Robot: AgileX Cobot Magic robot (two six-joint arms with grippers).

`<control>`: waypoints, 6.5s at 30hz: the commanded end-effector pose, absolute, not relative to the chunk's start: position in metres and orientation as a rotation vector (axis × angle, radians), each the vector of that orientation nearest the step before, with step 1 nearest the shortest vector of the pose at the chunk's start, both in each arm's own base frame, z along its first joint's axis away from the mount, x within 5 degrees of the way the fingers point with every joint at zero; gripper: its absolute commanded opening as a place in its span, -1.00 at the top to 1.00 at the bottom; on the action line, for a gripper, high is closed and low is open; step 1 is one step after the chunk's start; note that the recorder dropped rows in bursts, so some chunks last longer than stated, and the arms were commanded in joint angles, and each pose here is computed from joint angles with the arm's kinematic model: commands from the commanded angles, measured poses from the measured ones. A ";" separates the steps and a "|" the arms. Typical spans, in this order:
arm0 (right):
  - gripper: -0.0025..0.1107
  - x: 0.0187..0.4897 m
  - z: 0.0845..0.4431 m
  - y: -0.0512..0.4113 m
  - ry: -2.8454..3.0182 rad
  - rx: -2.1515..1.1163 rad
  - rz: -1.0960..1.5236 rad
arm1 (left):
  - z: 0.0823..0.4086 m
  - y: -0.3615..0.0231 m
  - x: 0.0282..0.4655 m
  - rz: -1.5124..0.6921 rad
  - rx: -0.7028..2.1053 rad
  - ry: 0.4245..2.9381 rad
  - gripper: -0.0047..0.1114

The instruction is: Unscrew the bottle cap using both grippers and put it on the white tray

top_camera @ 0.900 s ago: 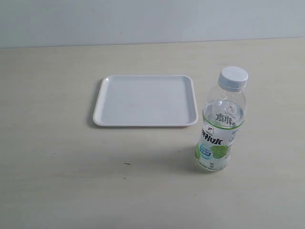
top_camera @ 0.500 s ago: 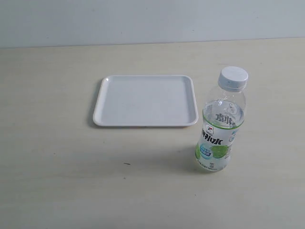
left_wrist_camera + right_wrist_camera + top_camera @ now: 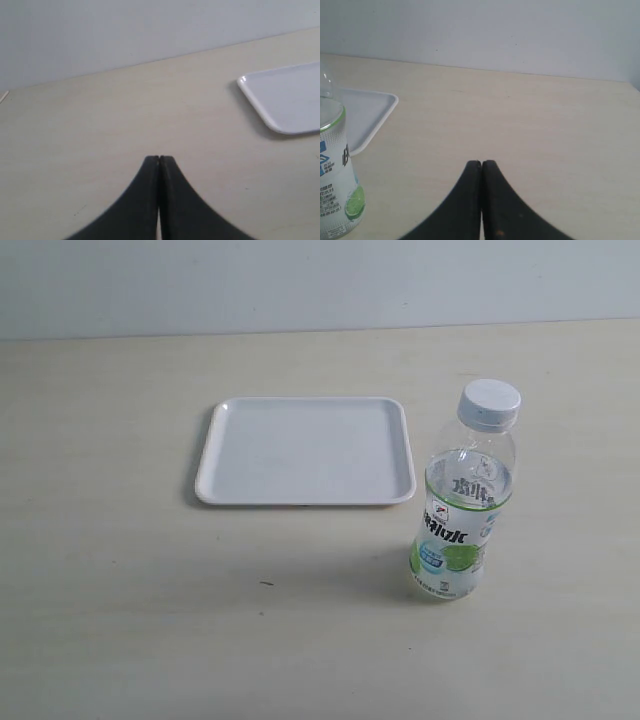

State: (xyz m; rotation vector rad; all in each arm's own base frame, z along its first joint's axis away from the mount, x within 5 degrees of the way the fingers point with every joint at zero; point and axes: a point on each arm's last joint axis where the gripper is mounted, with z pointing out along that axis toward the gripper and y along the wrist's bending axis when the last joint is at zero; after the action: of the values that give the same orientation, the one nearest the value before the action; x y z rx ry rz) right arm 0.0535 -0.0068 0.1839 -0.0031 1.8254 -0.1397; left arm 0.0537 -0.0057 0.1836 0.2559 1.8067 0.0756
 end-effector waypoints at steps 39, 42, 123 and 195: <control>0.96 0.053 0.184 -0.007 1.815 -0.002 -0.146 | 0.208 -0.112 0.207 -0.874 0.817 1.425 0.91; 0.96 0.053 0.184 -0.007 1.815 -0.004 -0.147 | 0.180 -0.141 0.220 -0.930 0.928 1.454 0.72; 0.96 0.053 0.184 -0.007 1.815 -0.005 -0.148 | 0.128 -0.302 0.235 -0.902 1.281 1.606 0.92; 0.58 0.279 0.354 0.124 2.647 -0.750 0.436 | 0.121 -0.248 0.232 -0.910 1.331 1.572 0.92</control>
State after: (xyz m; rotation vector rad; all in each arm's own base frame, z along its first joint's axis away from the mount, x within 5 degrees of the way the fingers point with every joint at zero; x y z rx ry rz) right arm 0.2826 0.1146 0.3511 -0.6588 2.6711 0.4824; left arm 0.2334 -0.2504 0.1203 1.3211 1.5737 -0.9128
